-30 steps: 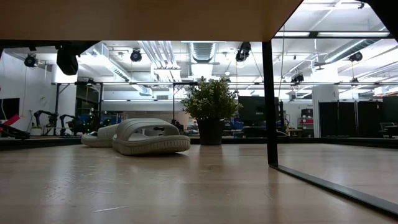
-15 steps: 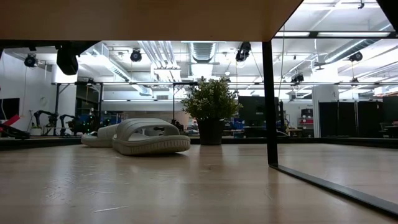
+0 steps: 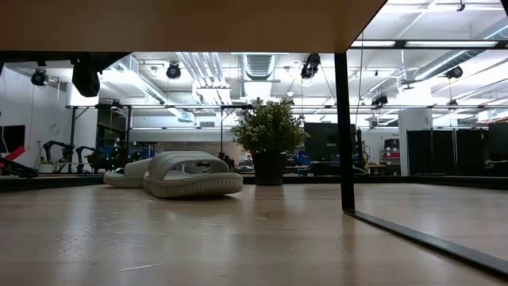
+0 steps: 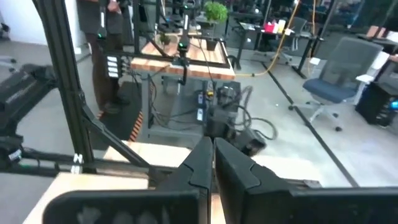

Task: Pick and place slides into the shelf
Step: Put the top gray slipper on the shelf

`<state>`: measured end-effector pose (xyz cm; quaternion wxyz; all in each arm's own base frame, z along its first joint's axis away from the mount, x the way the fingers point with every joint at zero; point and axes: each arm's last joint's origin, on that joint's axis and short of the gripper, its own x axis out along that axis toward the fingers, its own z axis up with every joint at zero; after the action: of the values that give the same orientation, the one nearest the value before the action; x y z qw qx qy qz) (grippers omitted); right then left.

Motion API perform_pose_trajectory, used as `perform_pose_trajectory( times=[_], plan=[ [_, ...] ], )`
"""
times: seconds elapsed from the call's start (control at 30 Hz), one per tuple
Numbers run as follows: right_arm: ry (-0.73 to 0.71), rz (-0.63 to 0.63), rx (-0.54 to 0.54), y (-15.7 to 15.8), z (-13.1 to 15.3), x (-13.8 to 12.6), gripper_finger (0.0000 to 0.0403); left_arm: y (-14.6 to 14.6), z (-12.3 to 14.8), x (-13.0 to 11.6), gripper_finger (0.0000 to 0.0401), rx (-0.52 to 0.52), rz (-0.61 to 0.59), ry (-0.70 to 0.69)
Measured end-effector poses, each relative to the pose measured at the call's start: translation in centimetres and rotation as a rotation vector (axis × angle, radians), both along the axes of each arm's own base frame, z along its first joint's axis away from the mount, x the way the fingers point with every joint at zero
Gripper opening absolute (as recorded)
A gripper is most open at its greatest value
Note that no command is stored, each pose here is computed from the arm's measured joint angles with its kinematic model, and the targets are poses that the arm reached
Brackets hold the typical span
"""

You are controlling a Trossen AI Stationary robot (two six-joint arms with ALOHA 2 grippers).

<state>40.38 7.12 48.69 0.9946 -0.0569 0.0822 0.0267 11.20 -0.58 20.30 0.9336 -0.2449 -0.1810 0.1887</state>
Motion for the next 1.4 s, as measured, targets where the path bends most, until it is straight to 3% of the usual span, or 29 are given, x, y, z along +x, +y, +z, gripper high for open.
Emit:
perform_pose_trajectory(
  times=[0.27,0.6,0.77,0.93,1.1,1.4],
  plan=[
    [0.079,-0.080,-0.038,-1.2,2.4,-5.3,0.0008,0.0,0.0,0.0,0.0123,0.000,0.000,0.002],
    [0.141,-0.110,0.154,-2.8,4.9,-15.4,0.0008,0.0,0.0,0.0,0.0123,0.001,0.001,0.004],
    [0.135,-0.112,0.154,-2.9,4.3,-19.7,0.0008,0.0,0.0,0.0,0.0123,0.016,0.006,0.007],
    [0.047,-0.120,0.237,-3.5,3.0,-24.0,0.0008,0.0,0.0,0.0,0.0123,0.018,0.006,0.007],
    [-0.001,-0.115,0.262,-3.6,-0.6,-24.3,0.0008,0.0,0.0,0.0,0.0123,0.019,0.006,0.007],
    [-0.151,-0.140,0.283,-4.8,-8.7,-21.4,0.0008,0.0,0.0,0.0,0.0123,0.020,0.007,0.010]
  ],
)
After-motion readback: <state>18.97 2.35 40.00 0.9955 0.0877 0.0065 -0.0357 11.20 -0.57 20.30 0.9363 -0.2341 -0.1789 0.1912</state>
